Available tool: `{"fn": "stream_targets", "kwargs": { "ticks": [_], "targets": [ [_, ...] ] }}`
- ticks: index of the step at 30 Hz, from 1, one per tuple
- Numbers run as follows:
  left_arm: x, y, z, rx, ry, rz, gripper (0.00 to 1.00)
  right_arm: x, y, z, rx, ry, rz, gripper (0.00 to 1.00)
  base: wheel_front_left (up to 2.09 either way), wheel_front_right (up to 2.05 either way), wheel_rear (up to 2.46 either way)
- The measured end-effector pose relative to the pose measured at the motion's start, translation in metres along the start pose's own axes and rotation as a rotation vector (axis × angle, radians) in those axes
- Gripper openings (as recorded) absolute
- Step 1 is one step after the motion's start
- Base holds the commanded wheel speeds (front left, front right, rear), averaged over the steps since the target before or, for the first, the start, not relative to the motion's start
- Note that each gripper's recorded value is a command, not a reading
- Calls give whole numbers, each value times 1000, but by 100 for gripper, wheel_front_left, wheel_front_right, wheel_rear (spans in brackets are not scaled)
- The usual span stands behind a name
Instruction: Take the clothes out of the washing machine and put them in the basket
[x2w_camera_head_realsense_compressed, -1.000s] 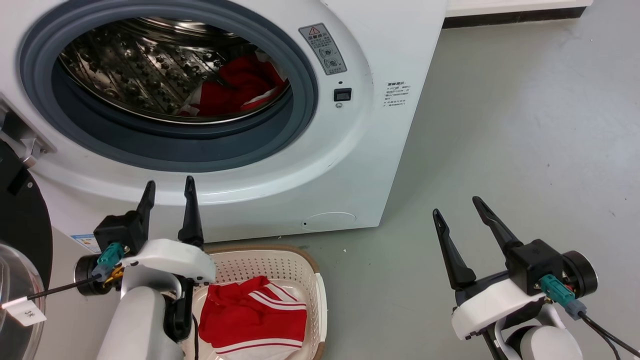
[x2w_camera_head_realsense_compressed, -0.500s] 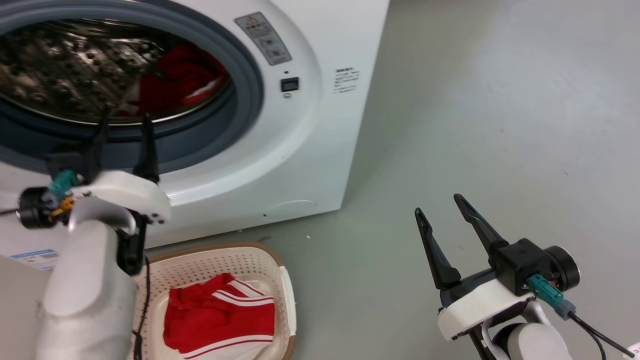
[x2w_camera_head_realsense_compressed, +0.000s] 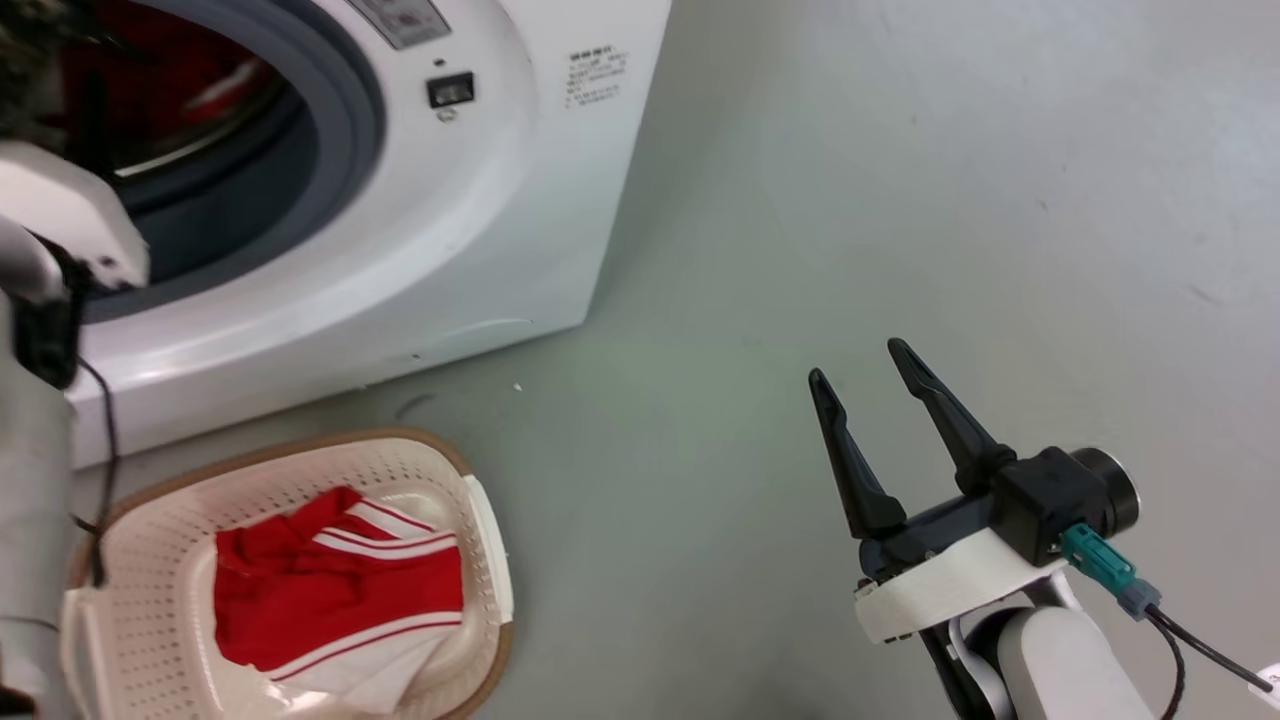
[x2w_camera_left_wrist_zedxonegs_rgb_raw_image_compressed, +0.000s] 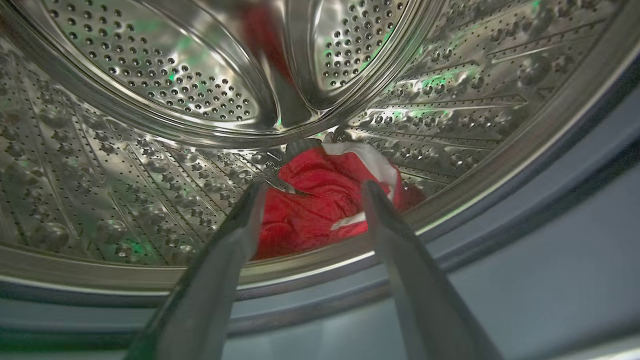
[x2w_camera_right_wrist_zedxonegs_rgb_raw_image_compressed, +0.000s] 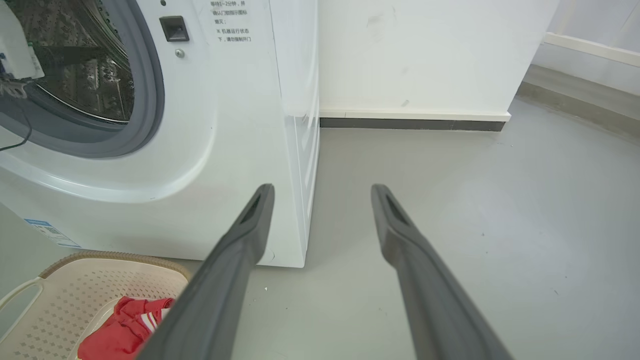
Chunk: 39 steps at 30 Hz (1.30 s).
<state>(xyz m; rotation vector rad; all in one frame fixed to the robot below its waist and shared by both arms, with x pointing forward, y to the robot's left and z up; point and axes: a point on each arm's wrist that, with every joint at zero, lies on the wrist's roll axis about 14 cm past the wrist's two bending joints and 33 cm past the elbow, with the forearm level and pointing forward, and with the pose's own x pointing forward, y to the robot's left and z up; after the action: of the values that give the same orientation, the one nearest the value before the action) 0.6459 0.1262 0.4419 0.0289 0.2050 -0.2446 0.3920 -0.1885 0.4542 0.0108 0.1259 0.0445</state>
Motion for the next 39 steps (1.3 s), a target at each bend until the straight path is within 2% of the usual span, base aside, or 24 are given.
{"fn": "stream_targets", "kwargs": {
  "ticks": [9,17,22,26,39],
  "targets": [
    [61,4,-37,42,190,-25,100,7,-6,-35,22,84,-18,100,0,0,0],
    [96,-3,-68,39,343,-44,100,0,-15,-54,25,143,-53,100,0,0,0],
    [115,-8,-68,35,374,-53,100,-6,-21,-62,28,174,-77,100,0,0,0],
    [125,-11,-72,48,414,-62,100,-10,-20,-70,22,203,-79,100,0,0,0],
    [117,-25,-112,-30,701,-92,100,-14,-13,-85,31,248,-71,100,0,0,0]
  ]
}}
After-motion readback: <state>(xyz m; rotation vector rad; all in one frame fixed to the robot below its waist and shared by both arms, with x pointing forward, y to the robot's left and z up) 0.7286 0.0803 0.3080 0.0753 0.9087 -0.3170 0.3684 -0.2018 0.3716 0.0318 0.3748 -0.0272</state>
